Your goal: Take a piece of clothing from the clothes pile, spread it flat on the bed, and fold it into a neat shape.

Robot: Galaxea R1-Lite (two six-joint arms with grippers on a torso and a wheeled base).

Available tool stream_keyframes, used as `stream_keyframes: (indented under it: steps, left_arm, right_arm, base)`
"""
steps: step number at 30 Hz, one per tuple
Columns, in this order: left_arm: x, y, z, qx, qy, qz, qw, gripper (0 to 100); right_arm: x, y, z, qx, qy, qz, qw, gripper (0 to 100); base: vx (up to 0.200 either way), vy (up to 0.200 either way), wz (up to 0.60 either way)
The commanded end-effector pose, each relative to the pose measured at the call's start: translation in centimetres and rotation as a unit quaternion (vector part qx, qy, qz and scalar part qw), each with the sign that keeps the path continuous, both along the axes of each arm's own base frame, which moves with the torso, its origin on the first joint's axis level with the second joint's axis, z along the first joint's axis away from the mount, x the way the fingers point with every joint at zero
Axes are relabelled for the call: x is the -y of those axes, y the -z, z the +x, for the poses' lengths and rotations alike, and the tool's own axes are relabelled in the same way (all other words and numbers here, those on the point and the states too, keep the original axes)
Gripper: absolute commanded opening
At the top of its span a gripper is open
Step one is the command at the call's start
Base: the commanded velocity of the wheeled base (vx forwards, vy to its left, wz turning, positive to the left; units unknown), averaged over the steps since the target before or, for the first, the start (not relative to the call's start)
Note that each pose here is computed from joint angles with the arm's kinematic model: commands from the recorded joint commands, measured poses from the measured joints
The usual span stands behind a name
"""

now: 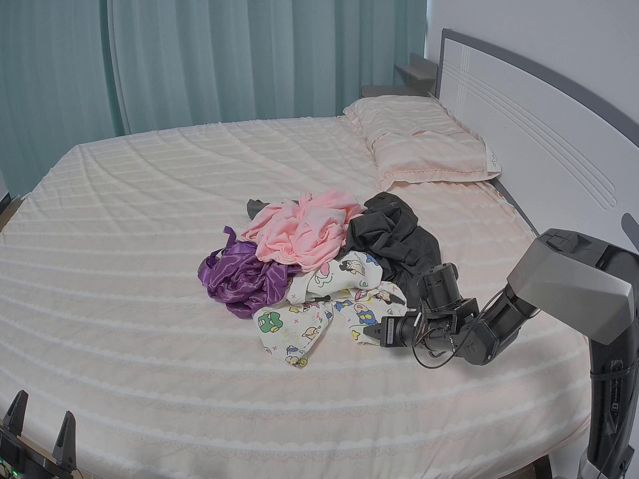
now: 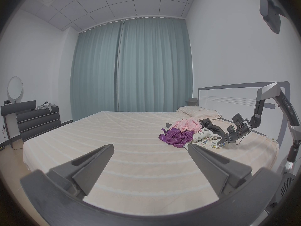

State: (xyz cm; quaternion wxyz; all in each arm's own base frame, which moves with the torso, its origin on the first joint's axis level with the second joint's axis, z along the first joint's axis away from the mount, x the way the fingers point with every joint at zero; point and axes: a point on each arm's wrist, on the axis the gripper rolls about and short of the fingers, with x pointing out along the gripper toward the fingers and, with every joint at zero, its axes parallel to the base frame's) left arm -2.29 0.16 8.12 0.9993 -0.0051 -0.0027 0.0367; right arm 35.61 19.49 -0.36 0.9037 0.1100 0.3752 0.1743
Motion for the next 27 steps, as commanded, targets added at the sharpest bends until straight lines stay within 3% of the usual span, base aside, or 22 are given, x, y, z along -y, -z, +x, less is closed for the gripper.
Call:
stream_keyframes:
  steps: [1,11,21,27]
  left_arm:
    - [0.0,0.5,0.0,0.000,0.000,0.000,1.0000,100]
    - [0.0,0.5,0.0,0.000,0.000,0.000,1.0000,100]
    - [0.0,0.5,0.0,0.000,0.000,0.000,1.0000,100]
    - [0.0,0.5,0.0,0.000,0.000,0.002,1.0000,100]
  right_arm:
    - [-0.4,-0.5,0.0,0.007,-0.003,0.003,1.0000,0]
    - [0.1,-2.1,-1.1,0.007,-0.010,0.022,0.9997,0]
    - [3.5,-7.5,-7.9,-0.007,-0.028,0.138,0.9901,0]
    - [5.0,-7.2,-11.9,0.005,-0.042,0.152,0.9874,0]
  base:
    - [0.000,0.000,0.00]
    - [0.000,0.000,0.00]
    - [0.000,0.000,0.00]
    - [0.000,0.000,0.00]
